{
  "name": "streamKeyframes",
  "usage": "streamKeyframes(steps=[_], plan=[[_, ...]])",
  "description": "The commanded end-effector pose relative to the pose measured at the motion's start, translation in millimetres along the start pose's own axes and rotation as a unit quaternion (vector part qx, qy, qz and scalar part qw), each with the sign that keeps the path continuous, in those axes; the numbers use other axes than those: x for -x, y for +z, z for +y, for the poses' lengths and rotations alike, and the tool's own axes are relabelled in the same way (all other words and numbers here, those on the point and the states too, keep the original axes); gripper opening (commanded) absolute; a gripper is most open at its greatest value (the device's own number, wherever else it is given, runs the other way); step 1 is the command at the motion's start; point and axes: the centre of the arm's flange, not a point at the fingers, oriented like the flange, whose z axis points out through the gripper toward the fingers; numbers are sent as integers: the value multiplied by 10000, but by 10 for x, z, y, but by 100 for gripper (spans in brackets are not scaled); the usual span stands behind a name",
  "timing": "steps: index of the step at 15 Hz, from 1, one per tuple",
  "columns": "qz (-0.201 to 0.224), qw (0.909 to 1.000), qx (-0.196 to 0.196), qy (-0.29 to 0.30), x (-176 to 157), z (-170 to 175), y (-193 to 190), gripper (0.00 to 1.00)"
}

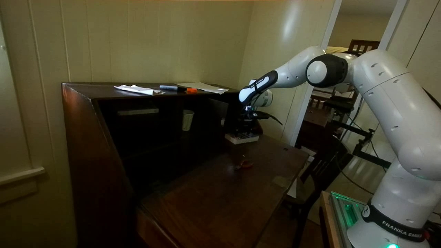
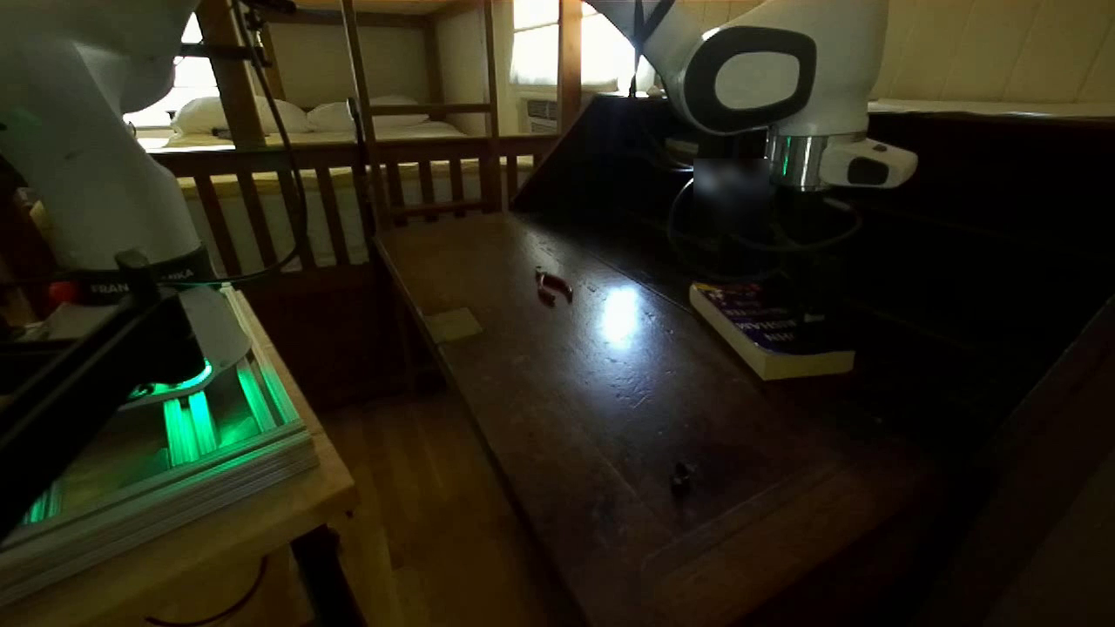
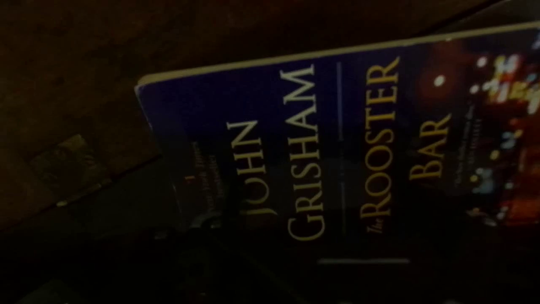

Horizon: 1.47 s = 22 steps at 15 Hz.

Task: Move the book forward

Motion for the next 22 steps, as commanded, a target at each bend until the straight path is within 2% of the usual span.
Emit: streamKeyframes(steps=[1,6,11,18,22], plan=[[-268,9994,-2,-216,272,126,-44,100],[-469,9984,-100,-291,505,209,-73,100],[-761,9963,-262,-291,887,311,-97,100],[-1095,9928,-470,-81,1479,495,-87,100],[-1274,9894,-612,322,1908,702,-36,100]])
